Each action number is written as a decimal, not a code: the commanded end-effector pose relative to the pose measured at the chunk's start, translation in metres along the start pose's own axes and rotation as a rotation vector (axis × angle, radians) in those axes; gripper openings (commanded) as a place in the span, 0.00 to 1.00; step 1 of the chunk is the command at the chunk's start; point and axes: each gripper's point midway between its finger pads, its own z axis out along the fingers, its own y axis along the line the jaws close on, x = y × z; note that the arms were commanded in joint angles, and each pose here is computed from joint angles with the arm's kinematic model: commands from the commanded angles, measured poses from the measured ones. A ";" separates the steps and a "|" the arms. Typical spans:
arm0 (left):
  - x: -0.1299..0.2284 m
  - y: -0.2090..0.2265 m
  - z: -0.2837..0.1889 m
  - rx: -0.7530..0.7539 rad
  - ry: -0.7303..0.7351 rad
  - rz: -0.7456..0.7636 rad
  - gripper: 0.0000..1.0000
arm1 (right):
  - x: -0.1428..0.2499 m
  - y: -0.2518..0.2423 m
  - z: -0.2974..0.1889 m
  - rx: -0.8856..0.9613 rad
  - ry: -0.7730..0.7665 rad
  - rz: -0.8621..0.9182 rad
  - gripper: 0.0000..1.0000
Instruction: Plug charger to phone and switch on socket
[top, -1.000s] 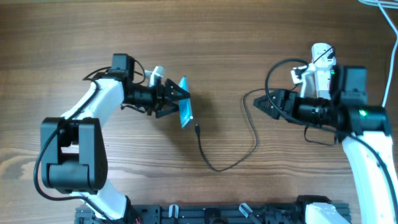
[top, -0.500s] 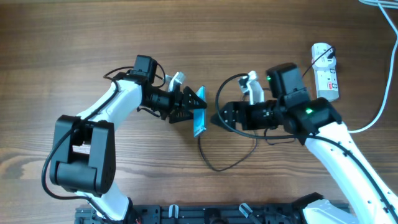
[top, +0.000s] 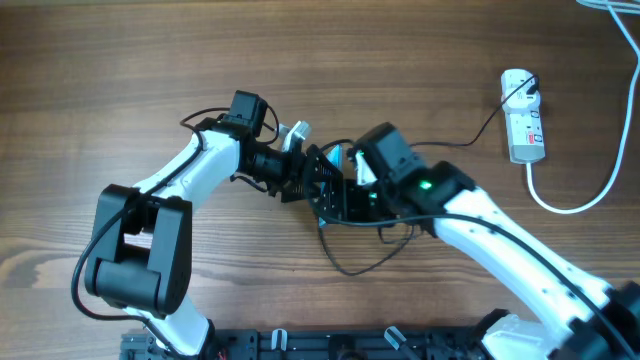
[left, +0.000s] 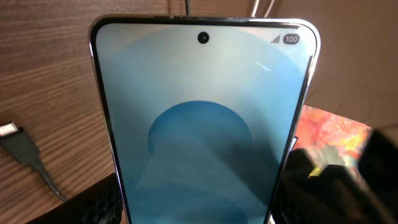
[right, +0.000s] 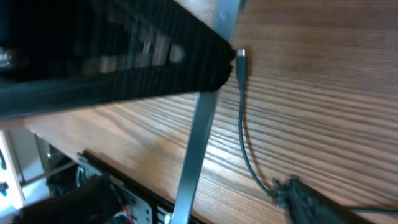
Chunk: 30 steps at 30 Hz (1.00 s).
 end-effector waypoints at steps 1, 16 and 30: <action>0.001 -0.017 -0.003 0.051 -0.007 0.059 0.77 | 0.003 -0.012 0.024 0.057 0.036 0.028 0.69; -0.003 -0.013 -0.003 0.022 -0.024 0.079 0.76 | -0.034 -0.003 0.027 0.036 -0.120 0.004 0.46; -0.006 -0.014 -0.003 0.025 -0.034 0.096 0.99 | -0.024 -0.002 0.028 0.019 -0.069 0.039 0.04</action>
